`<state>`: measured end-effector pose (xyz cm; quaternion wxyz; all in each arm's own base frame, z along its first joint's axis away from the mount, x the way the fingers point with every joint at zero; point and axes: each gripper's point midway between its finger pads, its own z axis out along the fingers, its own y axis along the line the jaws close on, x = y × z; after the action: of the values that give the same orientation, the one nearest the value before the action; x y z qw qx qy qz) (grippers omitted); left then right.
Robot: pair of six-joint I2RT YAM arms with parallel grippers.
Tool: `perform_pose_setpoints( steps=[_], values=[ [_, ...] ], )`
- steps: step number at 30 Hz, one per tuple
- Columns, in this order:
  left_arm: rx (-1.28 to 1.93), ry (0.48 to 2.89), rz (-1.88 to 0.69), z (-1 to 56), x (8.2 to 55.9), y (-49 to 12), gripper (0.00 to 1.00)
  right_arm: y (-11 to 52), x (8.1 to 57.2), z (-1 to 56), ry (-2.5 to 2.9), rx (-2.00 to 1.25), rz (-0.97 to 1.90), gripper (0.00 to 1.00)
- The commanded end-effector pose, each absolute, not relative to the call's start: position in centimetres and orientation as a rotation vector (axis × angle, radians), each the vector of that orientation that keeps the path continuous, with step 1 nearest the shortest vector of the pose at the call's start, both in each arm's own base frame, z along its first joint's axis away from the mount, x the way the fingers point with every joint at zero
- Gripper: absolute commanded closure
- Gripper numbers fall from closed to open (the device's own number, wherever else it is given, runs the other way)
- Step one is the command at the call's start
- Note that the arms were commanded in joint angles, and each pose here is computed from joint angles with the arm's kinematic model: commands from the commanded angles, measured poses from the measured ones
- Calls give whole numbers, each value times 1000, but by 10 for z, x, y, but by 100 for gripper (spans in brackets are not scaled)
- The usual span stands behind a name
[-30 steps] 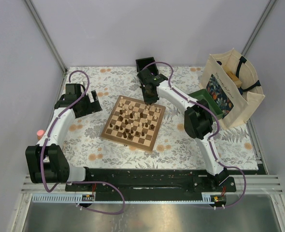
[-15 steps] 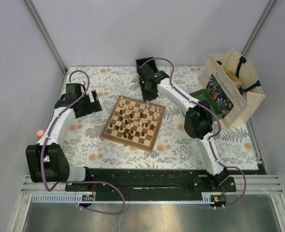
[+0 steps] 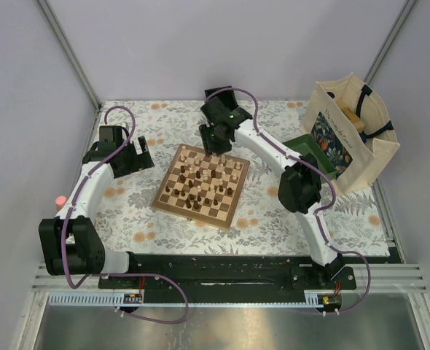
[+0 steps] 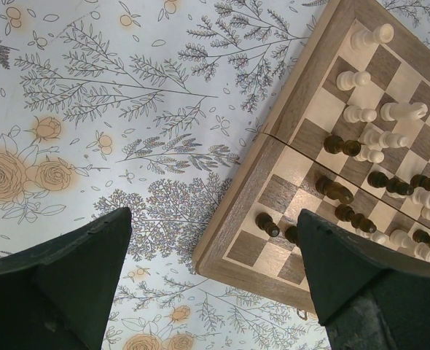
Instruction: Set up the chess pieces on the board
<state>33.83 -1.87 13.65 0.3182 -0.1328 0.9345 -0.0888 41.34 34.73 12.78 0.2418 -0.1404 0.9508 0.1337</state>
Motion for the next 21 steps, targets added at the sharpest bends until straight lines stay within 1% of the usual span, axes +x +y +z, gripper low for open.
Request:
perform_pose_setpoints(
  steps=[1, 11, 21],
  values=[
    [-331, 2390, -242, 158, 351, -18, 1, 382, 381, 158, 2542, -516, 502, 48],
    [-331, 2394, -247, 157, 351, -19, 1, 392, 360, 143, 2582, -608, 511, 48],
    [-330, 2392, -251, 158, 351, -19, 1, 388, 362, 132, 2603, -639, 428, 48]
  ],
)
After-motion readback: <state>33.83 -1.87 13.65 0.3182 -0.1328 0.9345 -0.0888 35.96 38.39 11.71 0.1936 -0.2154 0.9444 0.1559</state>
